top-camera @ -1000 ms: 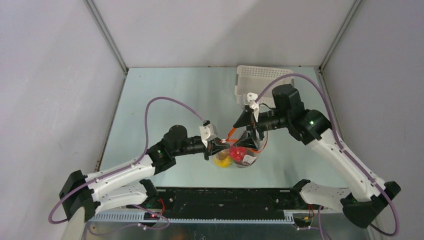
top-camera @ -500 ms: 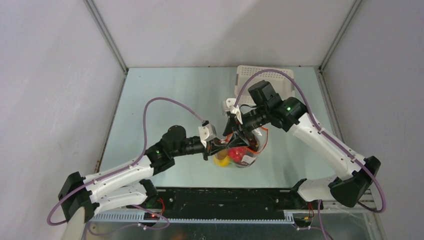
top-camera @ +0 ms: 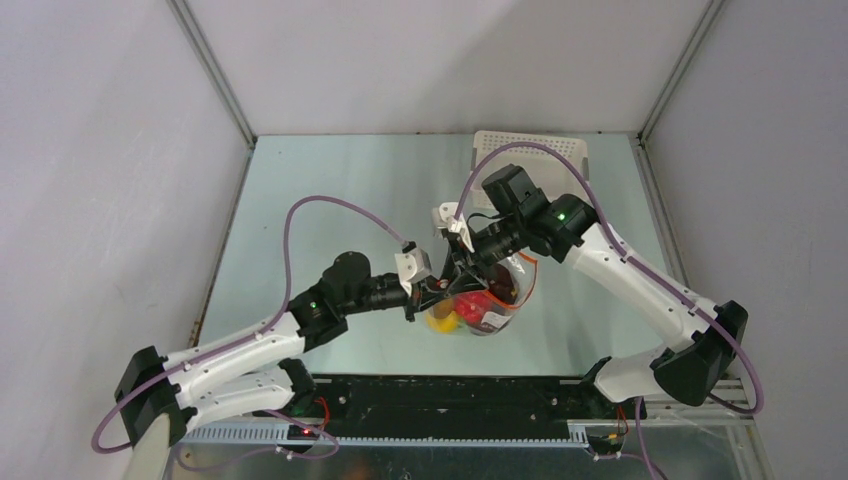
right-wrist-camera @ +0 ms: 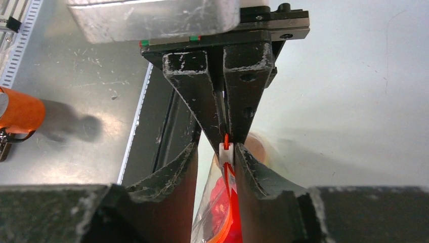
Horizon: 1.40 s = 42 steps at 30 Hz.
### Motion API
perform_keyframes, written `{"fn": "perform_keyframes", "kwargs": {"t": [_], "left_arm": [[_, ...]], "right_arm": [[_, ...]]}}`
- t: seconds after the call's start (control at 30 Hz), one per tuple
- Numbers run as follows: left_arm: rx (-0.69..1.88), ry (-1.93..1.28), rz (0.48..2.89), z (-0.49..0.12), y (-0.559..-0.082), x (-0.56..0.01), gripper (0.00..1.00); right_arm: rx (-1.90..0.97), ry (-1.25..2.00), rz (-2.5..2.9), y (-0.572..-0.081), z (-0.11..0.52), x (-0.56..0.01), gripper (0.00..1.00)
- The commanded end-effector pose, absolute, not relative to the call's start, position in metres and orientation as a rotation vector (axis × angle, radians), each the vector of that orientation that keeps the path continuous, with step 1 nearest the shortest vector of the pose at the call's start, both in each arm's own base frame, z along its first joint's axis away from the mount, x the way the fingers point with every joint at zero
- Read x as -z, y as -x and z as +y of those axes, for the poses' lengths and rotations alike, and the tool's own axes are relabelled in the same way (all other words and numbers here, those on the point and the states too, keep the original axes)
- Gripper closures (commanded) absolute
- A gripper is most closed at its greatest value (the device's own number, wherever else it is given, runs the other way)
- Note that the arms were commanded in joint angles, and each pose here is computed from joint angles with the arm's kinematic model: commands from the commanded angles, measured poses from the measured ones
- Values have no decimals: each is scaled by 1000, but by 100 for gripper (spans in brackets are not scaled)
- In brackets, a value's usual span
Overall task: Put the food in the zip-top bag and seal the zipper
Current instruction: Zip the zipper food storage bag at the center of the board.
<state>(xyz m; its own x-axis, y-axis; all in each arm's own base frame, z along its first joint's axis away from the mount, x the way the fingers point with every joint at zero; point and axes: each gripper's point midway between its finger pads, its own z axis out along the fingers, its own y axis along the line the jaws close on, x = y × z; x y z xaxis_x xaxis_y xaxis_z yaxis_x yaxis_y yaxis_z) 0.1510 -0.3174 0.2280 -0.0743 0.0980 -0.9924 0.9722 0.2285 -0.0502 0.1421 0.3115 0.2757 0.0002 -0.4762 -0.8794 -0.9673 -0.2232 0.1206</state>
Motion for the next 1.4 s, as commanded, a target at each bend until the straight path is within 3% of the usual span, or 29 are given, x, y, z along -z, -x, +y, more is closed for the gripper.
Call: {"fn": "perform_keyframes", "kwargs": {"t": [0.0,0.2,0.3,0.53,1.37], "left_arm": [[1025,-1048,1340,-319,-154,-261,100],[1026,-1043,1323,-317,-153,-266,100],[1047,-1031,1321,-316,-150,-268,100],[1059,-904,1289,-304,-151,-277,100],[955,-720,1296,-269,-163,-277,100]], "right_arm": [[-1168,1729,1414,-142,319,-295,66],[-1171,1737,1432,-142,319,-291,76],[-1170,1749,1437,-141,318,-288,89],[-1103,1763,1503,-145,310,-278,100],[-904,1685,1633,-175,277,-272,100]]}}
